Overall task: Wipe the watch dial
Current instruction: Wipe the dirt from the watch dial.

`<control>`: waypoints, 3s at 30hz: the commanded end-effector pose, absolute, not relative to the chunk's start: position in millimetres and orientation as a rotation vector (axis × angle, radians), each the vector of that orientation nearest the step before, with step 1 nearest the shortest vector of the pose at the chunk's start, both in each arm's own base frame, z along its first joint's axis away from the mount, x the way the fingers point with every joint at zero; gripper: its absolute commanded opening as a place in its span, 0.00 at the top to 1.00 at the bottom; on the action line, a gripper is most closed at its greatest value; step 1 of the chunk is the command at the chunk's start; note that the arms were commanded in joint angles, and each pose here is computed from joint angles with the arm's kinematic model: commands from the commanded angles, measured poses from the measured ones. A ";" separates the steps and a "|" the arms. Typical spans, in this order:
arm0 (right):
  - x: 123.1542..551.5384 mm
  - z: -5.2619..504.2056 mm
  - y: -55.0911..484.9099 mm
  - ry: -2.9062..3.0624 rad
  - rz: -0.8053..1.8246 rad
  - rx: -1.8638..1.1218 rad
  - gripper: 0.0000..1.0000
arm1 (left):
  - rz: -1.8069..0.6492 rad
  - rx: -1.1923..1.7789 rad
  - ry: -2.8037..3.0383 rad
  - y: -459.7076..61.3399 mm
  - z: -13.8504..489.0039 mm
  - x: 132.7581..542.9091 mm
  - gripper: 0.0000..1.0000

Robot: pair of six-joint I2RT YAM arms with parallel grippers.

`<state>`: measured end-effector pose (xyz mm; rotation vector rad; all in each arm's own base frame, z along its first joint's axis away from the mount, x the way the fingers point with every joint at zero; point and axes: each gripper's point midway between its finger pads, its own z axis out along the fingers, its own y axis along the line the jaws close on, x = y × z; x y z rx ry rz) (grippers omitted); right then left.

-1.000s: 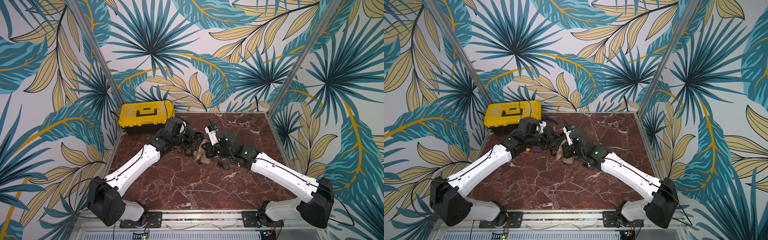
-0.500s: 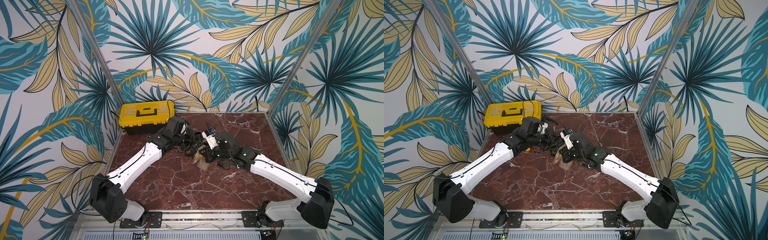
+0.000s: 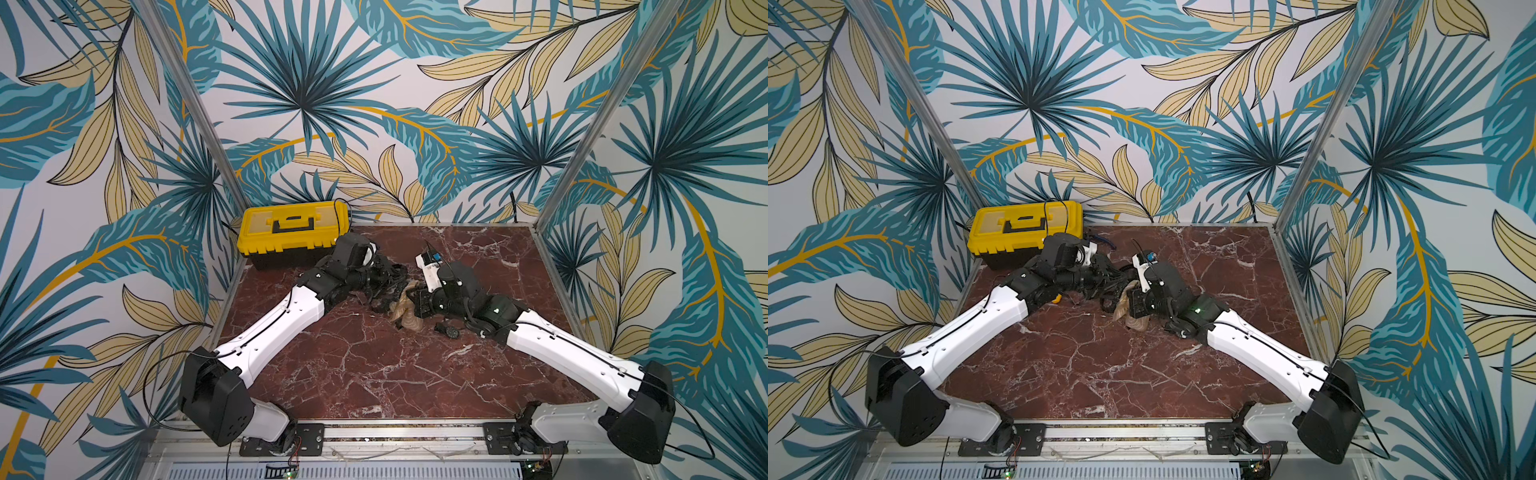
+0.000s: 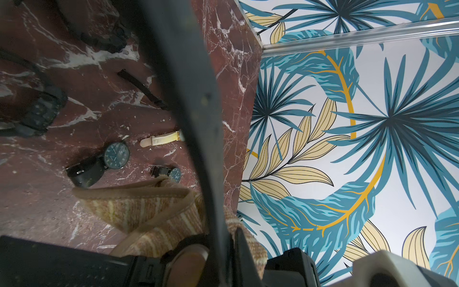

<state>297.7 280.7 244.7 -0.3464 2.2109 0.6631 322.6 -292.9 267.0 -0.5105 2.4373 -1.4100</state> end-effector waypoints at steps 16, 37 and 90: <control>261.5 270.0 323.3 2.123 0.863 -0.573 1.00 | -1.478 -0.444 2.476 -299.3 274.3 305.7 1.00; 280.5 252.7 292.3 2.213 0.669 -0.492 1.00 | -1.468 -0.453 2.471 -297.1 273.5 306.7 1.00; 295.0 262.6 302.4 2.182 0.722 -0.418 1.00 | -1.351 -0.511 2.569 -287.3 225.8 304.8 1.00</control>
